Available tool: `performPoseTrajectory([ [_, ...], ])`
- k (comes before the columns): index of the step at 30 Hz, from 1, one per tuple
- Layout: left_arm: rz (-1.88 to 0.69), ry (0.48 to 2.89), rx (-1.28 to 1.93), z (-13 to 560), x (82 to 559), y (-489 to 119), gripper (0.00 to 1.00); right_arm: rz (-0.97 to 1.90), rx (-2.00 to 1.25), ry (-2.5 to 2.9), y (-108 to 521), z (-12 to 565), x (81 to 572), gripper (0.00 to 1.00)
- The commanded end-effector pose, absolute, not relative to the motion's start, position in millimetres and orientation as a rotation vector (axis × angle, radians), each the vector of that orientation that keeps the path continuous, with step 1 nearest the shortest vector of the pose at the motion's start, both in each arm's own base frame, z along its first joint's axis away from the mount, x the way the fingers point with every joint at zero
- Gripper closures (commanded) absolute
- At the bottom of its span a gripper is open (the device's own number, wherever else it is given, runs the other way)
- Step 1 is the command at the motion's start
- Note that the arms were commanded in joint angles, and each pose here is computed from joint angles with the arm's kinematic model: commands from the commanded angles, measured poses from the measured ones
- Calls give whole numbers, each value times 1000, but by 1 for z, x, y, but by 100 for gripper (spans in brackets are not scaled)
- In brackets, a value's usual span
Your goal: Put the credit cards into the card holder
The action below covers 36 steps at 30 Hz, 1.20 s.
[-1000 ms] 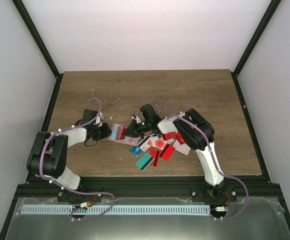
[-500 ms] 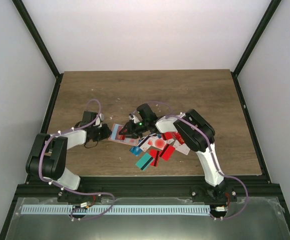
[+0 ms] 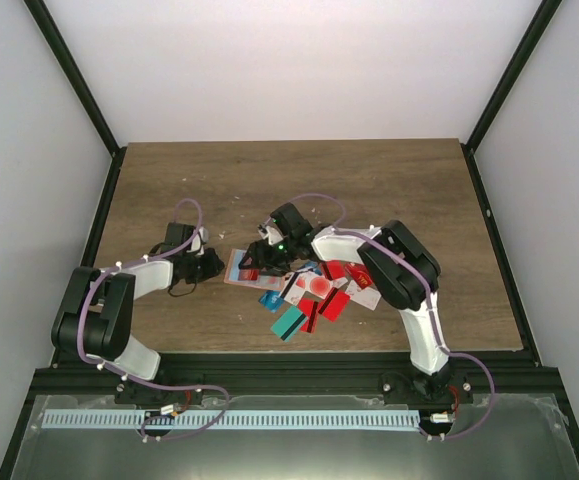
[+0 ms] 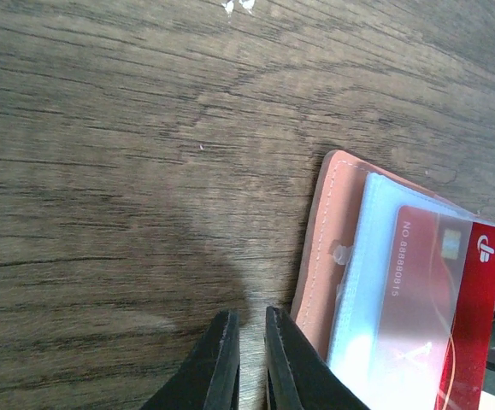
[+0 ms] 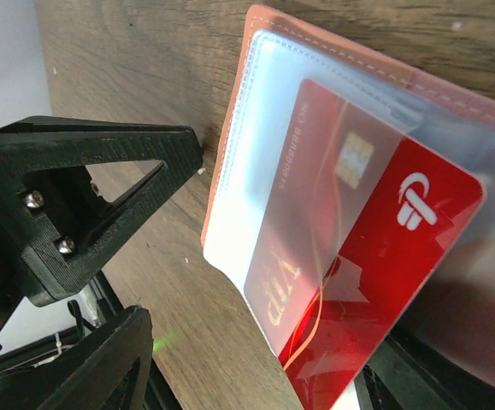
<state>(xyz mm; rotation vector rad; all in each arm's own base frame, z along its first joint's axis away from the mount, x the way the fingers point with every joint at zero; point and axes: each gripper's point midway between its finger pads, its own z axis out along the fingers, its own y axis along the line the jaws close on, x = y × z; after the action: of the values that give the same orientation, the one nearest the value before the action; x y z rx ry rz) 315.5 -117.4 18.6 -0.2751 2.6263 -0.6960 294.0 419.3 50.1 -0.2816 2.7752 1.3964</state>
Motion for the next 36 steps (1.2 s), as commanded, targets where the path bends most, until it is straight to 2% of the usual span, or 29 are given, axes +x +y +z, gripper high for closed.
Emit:
performPoseTrajectory([
  [1,-688,2692,-286,8,298,-117,88,1275,-303,2801,411,50,296,35],
  [6,-685,2691,-284,9,296,-116,88,1230,-321,2808,411,50,296,34],
  [14,-685,2692,-283,7,295,-116,89,1046,-390,2808,399,59,297,24],
  [22,-691,2690,-279,8,297,-117,89,961,-489,2792,391,70,297,20],
  [28,-687,2686,-278,10,298,-117,89,749,-529,2799,373,75,305,14],
  [32,-690,2689,-278,9,298,-117,89,690,-534,2773,365,82,309,15],
  [36,-699,2693,-273,9,297,-119,89,662,-531,2743,363,88,314,21],
])
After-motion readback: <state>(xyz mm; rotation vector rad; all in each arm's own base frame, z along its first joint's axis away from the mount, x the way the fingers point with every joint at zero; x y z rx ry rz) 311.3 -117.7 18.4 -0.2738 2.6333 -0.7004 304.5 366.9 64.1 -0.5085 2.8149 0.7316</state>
